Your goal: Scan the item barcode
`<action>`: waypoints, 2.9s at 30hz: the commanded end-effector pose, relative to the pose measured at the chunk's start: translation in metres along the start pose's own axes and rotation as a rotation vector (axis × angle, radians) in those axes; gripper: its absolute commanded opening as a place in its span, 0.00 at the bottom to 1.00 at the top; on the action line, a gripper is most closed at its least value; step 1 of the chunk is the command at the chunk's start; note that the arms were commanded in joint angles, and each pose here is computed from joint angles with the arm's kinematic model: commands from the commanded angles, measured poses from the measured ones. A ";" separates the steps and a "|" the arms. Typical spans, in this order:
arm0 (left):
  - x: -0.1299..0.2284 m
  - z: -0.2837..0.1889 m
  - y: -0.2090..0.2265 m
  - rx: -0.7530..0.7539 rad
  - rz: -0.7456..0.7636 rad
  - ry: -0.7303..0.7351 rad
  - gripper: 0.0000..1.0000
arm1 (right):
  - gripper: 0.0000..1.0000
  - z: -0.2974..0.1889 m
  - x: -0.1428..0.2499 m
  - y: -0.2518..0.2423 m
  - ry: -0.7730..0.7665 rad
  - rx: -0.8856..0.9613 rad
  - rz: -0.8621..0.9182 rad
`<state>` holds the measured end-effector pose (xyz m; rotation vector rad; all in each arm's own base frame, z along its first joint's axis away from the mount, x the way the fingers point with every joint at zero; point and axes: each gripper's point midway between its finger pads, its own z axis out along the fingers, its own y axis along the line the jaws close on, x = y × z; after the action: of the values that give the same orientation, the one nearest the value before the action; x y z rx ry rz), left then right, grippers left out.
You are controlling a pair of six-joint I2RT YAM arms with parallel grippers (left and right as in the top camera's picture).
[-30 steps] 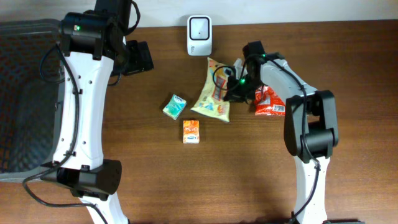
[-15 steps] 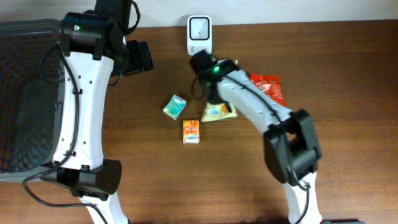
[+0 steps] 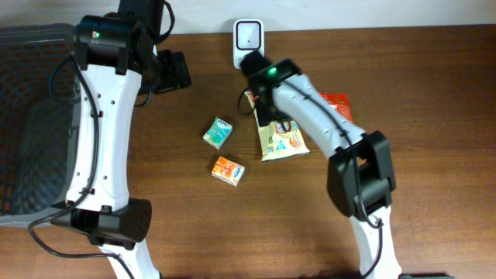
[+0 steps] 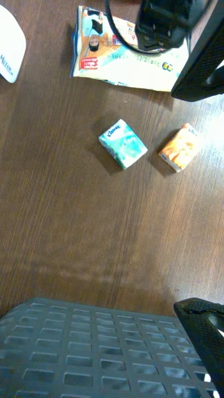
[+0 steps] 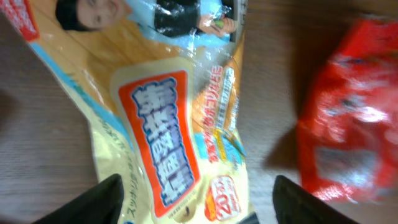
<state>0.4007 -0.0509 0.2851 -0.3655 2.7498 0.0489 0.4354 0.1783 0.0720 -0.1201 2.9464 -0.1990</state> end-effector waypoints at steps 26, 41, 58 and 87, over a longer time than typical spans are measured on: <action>-0.001 0.001 0.000 -0.001 -0.007 0.000 0.99 | 0.04 -0.024 -0.037 -0.089 -0.234 -0.153 0.190; -0.001 0.001 0.000 -0.001 -0.007 0.001 0.99 | 0.04 0.014 0.023 0.052 -0.238 0.150 0.003; -0.001 0.001 0.000 -0.001 -0.006 0.001 0.99 | 0.99 -0.006 0.041 0.078 0.137 -0.761 -0.189; -0.001 0.001 0.000 -0.001 -0.007 0.001 0.99 | 0.04 -0.038 0.001 0.070 0.110 -0.955 0.047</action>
<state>0.4007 -0.0509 0.2851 -0.3655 2.7495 0.0488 0.4185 0.2400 0.0445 -0.0928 3.0112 0.7155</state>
